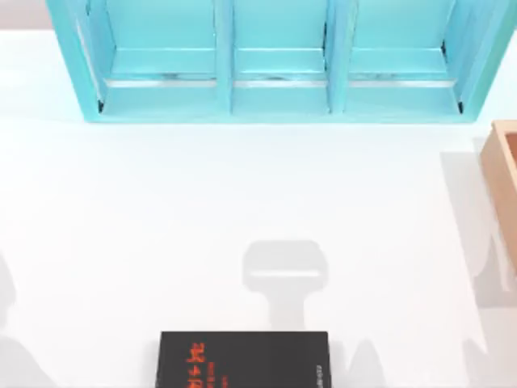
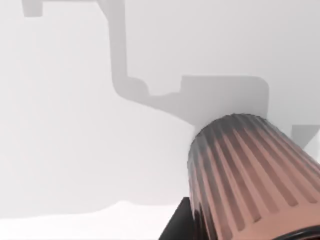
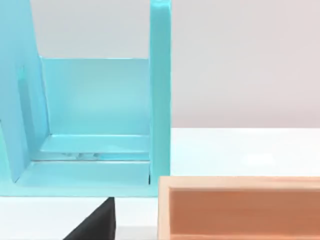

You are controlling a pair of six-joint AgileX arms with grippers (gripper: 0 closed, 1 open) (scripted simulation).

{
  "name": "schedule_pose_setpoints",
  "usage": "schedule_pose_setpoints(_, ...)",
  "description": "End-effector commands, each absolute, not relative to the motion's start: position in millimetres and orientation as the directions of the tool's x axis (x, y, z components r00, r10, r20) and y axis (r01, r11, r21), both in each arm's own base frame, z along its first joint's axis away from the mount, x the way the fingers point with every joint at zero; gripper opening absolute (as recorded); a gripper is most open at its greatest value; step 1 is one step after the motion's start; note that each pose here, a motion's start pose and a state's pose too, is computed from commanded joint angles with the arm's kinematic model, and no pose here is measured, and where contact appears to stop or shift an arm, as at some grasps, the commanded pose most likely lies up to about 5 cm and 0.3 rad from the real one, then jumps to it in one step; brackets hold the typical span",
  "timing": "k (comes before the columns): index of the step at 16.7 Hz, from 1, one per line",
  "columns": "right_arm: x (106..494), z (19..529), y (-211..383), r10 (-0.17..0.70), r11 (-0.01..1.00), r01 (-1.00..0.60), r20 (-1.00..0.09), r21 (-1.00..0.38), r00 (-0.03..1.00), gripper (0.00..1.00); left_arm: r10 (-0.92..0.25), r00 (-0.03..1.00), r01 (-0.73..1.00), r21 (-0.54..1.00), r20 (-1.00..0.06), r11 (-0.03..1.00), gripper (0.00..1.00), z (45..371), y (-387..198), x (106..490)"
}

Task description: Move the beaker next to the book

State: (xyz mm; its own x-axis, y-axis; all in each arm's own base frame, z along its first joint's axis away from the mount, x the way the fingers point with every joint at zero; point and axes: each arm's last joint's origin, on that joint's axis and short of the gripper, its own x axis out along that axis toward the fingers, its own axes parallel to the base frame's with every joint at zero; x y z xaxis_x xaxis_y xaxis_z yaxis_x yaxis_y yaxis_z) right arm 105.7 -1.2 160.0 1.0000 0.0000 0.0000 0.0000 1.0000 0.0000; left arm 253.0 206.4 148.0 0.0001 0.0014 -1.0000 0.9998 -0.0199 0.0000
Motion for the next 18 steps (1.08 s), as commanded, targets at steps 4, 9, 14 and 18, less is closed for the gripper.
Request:
schedule_pose_setpoints(4, 106, 160, -1, 0.0, 1.0, 0.0, 0.0, 0.0, 1.0, 1.0, 0.001, 0.0, 1.0, 0.0, -1.0, -0.02, 0.0, 148, 206, 253)
schedule_pose_setpoints(9, 106, 160, -1, 0.0, 1.0, 0.0, 0.0, 0.0, 1.0, 1.0, 0.004, 0.004, 1.0, 0.004, -1.0, -0.025, 0.0, 159, 207, 254)
schedule_pose_setpoints(14, 106, 160, -1, 0.0, 1.0, 0.0, 0.0, 0.0, 1.0, 1.0, 0.0, -0.001, 1.0, -0.001, -1.0, -0.025, 0.0, 182, 207, 254)
schedule_pose_setpoints(18, 106, 160, -1, 0.0, 1.0, 0.0, 0.0, 0.0, 1.0, 1.0, 0.003, 0.002, 1.0, 0.002, -1.0, -0.023, 0.0, 199, 206, 253)
